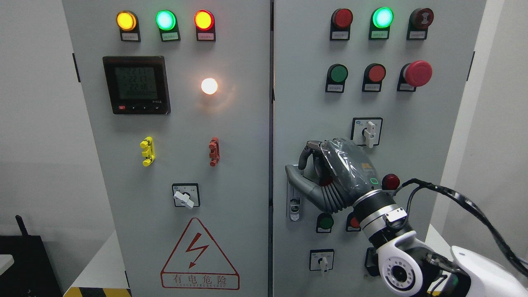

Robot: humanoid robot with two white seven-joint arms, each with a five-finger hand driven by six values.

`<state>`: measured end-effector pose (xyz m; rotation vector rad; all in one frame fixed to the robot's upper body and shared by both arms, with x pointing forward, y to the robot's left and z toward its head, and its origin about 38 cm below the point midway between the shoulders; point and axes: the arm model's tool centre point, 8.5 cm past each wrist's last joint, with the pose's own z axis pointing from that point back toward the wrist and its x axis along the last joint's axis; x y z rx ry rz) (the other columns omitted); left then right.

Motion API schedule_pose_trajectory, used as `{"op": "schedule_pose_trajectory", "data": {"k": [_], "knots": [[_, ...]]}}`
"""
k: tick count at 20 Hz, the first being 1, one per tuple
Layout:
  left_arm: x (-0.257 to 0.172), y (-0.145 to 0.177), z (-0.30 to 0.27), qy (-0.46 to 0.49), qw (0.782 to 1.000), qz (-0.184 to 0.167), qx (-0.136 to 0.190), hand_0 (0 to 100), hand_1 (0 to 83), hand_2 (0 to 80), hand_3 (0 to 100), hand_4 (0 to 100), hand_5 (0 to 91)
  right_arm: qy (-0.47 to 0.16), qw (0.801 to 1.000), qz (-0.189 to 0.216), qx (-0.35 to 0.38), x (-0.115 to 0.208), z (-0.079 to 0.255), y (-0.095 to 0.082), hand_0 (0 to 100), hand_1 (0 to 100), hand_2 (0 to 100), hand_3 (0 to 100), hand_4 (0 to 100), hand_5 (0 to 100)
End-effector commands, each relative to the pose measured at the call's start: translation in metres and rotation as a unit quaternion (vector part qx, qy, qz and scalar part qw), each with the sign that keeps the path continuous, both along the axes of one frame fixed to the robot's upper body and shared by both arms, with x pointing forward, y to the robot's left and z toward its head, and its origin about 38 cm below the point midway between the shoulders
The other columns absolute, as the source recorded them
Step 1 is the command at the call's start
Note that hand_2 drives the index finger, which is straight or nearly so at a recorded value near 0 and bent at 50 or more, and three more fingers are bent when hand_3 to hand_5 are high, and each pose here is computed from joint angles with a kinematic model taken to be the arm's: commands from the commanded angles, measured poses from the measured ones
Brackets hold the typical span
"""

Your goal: Release door handle

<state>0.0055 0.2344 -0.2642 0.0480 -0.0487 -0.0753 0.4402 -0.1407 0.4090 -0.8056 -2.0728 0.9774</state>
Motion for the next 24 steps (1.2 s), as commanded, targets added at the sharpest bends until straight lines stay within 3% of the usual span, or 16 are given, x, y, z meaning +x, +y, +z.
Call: {"op": "schedule_pose_trajectory", "data": {"k": [1,24], "knots": [[-0.001,0.000,0.000,0.003,1.000,0.001,-0.001,12,38.9,0.0,0,0,0.0,-0.003,1.000,0.008,0.002,-0.002,0.001,0.005,46,35,59,100,100,100],[-0.001,0.000,0.000,0.003,1.000,0.001,-0.001,12,38.9,0.0,0,0,0.0,-0.052,0.998,0.041,0.008,-0.018,0.017,0.017,45,35,58,100,97,100]]}}
